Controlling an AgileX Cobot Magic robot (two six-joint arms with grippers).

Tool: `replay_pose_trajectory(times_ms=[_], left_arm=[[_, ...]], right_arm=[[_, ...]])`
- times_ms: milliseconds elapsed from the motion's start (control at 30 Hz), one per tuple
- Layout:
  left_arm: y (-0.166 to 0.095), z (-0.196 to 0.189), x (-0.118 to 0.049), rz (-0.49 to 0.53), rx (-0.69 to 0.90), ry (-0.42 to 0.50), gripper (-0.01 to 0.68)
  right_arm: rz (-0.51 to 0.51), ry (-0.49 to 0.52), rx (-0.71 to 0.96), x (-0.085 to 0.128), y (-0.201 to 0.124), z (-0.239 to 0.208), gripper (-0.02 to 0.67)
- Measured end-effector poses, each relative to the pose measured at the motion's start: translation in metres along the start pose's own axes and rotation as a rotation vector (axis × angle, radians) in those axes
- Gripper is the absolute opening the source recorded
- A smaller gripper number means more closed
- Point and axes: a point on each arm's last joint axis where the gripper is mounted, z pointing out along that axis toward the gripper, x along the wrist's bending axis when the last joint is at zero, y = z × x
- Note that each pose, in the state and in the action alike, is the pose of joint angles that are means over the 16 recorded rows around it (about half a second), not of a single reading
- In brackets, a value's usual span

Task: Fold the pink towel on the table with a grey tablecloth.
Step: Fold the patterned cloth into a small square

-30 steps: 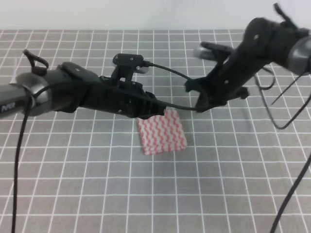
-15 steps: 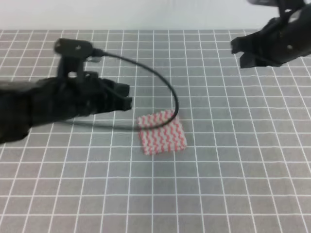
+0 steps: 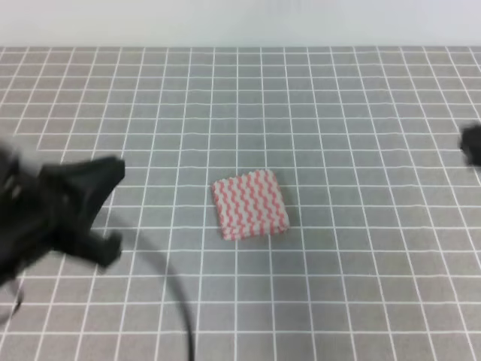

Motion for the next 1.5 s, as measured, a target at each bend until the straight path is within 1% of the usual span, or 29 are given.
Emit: replay_pose_trajectory(times_ms=[167,333,533,767,933,1233,1367,1500], left_arm=[[-0.011,-0.044,-0.011,0.079,-0.112,0.000,-0.003],[-0.029,-0.081,-0.018,0.142,-0.223,0.030,-0.003],[-0.062,-0.109,-0.022,0.170,-0.331,0.067,-0.003],[-0.096,-0.117,-0.021,0.173,-0.373,0.102,-0.003],[-0.110,-0.115,-0.017,0.160,-0.358,0.140,-0.003],[-0.116,-0.115,-0.009,0.136,-0.329,0.227,-0.003],[-0.116,-0.115,-0.007,0.134,-0.325,0.245,-0.003],[-0.116,-0.115,-0.007,0.134,-0.324,0.251,-0.003]], right_arm=[[-0.013,0.006,-0.112,-0.007,-0.047,-0.038,-0.016],[-0.024,0.024,-0.241,-0.015,-0.091,-0.068,-0.016],[-0.052,0.053,-0.408,-0.020,-0.126,-0.094,-0.016],[-0.100,0.072,-0.532,-0.021,-0.142,-0.111,-0.016],[-0.100,0.080,-0.581,-0.023,-0.147,-0.112,-0.016],[0.010,0.096,-0.612,-0.031,-0.161,-0.092,-0.016],[0.056,0.093,-0.606,-0.036,-0.170,-0.082,-0.016],[0.077,0.089,-0.583,-0.039,-0.178,-0.075,-0.016]])
